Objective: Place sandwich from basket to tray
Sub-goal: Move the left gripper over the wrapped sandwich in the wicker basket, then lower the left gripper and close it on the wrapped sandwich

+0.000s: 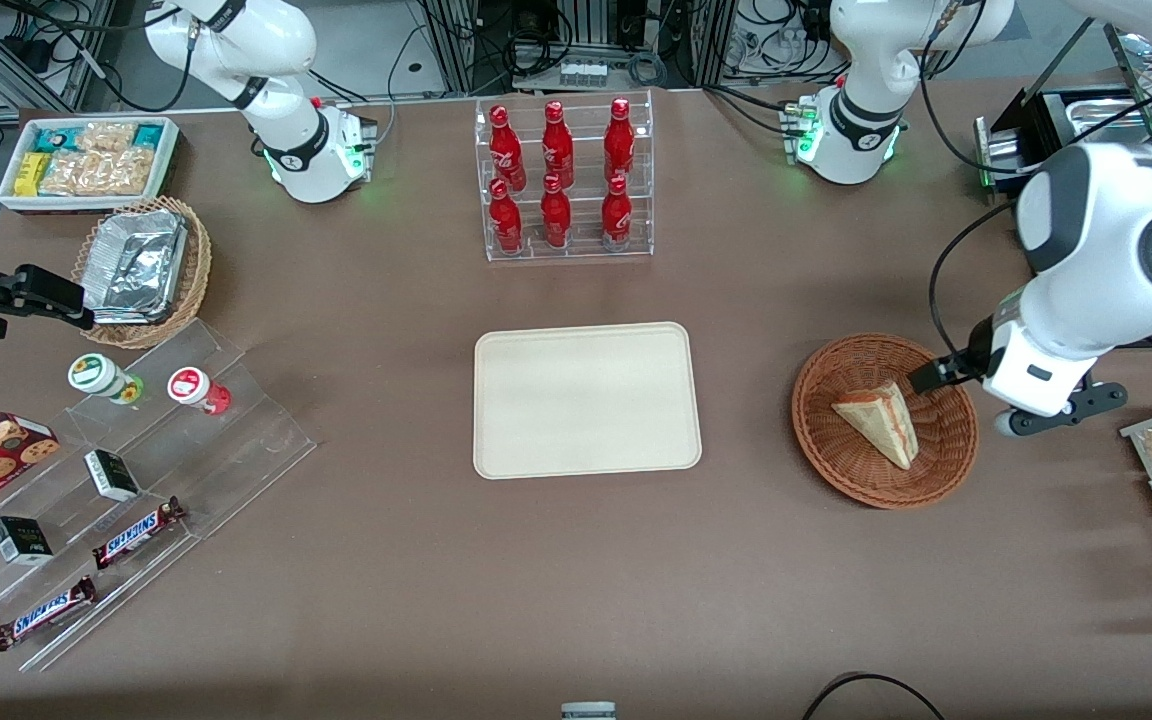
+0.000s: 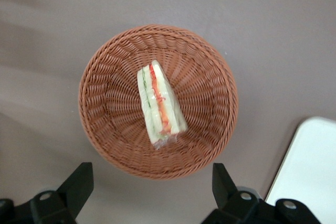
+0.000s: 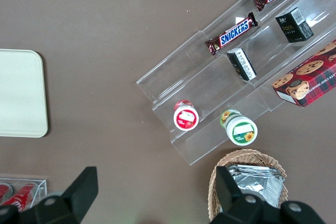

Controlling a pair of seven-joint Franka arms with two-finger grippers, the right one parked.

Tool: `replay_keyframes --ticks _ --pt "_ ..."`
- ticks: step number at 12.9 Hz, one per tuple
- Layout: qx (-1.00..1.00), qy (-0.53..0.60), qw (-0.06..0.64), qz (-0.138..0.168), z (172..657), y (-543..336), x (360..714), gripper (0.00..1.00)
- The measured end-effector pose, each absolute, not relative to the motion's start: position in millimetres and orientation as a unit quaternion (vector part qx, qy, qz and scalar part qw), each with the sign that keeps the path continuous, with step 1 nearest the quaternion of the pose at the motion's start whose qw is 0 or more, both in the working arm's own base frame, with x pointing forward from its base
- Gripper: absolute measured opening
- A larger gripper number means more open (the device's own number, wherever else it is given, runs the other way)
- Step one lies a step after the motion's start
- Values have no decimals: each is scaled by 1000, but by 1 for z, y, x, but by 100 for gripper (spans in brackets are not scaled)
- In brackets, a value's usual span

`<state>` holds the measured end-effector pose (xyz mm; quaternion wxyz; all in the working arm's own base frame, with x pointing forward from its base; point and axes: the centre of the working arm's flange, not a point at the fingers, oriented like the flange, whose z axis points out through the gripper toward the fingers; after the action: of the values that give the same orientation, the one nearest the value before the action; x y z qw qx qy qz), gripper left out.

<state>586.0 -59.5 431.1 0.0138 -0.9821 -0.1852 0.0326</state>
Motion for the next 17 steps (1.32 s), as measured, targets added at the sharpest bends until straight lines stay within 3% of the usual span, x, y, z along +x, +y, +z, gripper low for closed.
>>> replay_keyframes --ticks 6,17 --pt "-971 -239 7 4 352 -63 567 100" --pt "-971 -238 4 3 275 -62 551 100"
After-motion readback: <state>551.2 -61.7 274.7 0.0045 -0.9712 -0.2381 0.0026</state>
